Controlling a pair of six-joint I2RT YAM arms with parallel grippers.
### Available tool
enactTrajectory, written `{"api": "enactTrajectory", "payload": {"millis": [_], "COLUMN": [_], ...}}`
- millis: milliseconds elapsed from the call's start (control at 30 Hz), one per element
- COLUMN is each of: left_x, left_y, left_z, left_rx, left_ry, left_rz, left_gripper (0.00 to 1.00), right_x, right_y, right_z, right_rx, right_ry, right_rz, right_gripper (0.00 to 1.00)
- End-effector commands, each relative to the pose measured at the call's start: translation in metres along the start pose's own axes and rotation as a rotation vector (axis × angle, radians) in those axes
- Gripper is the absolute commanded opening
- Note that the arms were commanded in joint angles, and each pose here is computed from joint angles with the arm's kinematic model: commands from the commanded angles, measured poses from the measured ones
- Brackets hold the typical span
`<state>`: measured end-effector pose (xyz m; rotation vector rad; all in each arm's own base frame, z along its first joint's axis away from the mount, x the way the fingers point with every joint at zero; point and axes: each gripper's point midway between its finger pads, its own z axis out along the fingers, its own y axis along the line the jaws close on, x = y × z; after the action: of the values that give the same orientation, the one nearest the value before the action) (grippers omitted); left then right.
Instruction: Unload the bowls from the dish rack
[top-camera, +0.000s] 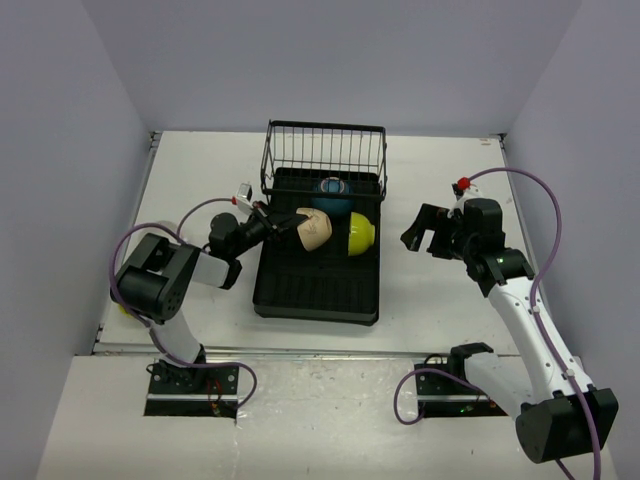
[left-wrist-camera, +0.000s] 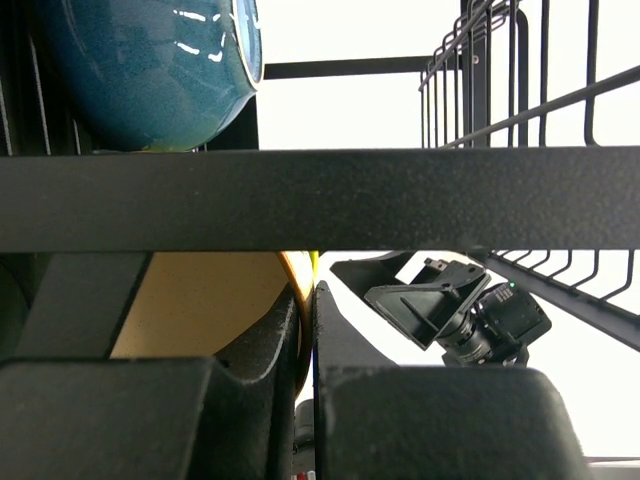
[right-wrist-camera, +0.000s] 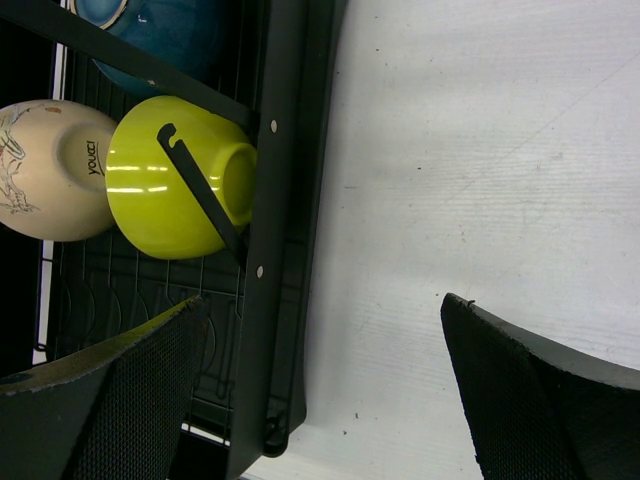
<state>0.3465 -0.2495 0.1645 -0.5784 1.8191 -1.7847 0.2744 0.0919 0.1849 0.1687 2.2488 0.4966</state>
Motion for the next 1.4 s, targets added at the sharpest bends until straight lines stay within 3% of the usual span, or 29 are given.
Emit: {"api": "enactTrajectory", "payload": {"millis": [0, 667, 1367], "left_x": [0.008, 0.032, 0.033], "left_y": [-0.163, -0.145, -0.172], "left_z": [-0.047, -0.034, -0.039], "left_rx": [0.636, 0.603, 0.673], "left_ry": [-0.065, 0.005, -0.005], "left_rz": [0.363, 0.316, 0.297], "left_gripper": [0.0, 0.0, 0.0], "right_x": [-0.016, -0.015, -0.016], "right_y": [0.01, 0.009, 0.01], "right_z": [-0.006, -0.002, -0.001], "right_rx": [-0.029, -0.025, -0.032], "right_ry": [-0.039, -0.034, -0.029], "right_rz": [-0.027, -0.028, -0.025], "right_gripper": [0.99, 0.99, 0.99]}}
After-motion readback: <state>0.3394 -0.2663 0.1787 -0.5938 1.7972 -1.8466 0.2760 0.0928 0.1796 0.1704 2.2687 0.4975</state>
